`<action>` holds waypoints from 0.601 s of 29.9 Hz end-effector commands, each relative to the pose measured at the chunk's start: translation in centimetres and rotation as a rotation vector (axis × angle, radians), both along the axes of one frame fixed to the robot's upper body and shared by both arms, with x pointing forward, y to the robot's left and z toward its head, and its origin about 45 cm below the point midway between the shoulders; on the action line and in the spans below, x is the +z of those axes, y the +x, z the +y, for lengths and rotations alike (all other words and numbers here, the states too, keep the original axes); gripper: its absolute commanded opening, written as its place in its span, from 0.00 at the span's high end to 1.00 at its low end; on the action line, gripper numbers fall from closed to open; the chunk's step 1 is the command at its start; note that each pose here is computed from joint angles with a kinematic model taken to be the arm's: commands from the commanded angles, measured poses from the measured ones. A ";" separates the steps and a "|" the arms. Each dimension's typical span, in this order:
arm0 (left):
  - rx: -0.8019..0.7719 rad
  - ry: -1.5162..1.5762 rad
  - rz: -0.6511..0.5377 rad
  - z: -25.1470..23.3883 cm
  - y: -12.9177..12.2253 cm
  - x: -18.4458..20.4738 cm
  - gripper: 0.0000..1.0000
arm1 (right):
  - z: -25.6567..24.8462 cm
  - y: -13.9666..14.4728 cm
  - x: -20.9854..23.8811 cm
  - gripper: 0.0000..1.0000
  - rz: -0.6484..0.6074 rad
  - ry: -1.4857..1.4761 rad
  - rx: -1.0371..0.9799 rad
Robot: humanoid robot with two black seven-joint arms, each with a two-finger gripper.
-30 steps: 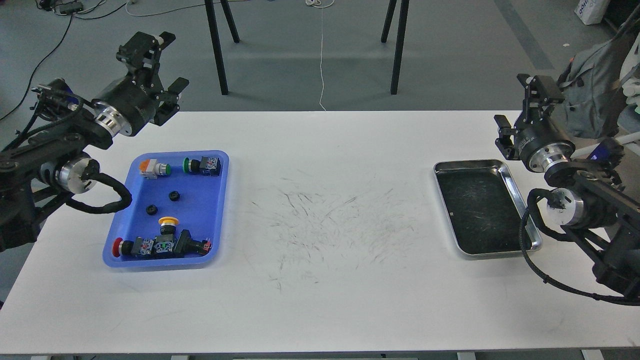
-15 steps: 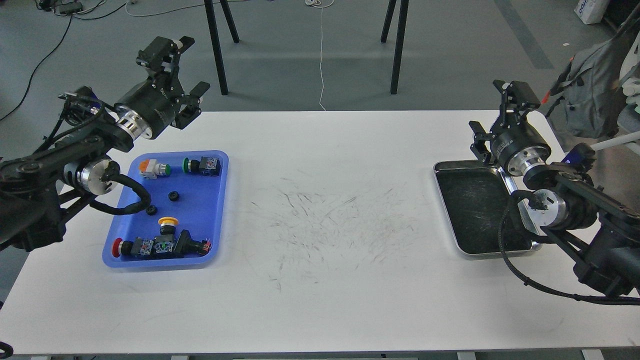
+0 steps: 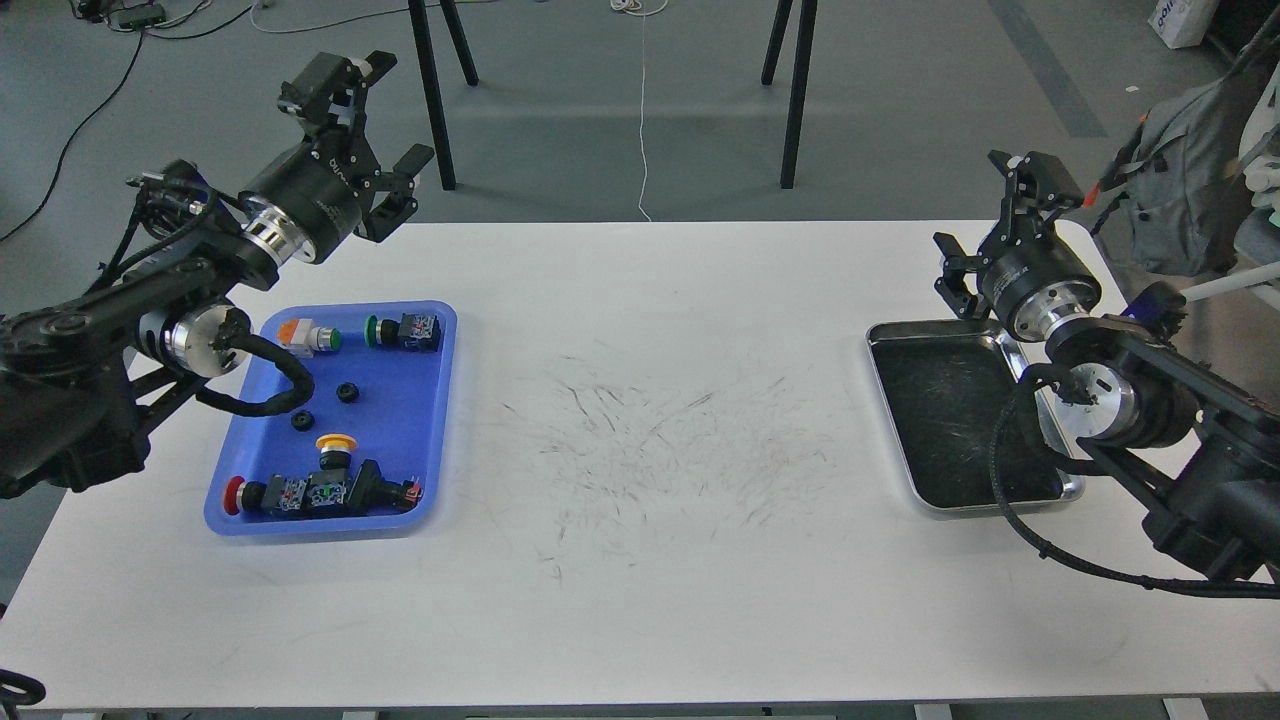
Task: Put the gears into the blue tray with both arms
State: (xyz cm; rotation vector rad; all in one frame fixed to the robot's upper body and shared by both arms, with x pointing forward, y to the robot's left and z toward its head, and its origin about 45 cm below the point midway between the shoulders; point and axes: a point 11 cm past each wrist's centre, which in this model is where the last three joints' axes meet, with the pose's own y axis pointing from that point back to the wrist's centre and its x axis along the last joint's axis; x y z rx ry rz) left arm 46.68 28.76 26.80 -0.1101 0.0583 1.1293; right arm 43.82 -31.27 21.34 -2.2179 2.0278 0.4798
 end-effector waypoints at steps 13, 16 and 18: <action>0.012 -0.175 0.038 -3.0 0.4 -0.9 0.00 | 0.0 0.2 -0.3 0.01 0.020 0.061 -0.028; 0.023 -0.187 0.053 -2.7 0.2 -1.5 0.00 | 0.2 0.4 0.0 0.01 0.015 0.062 -0.027; 0.027 -0.189 0.066 -2.5 -0.1 -2.1 0.00 | 0.3 0.5 -0.1 0.01 0.018 0.058 -0.025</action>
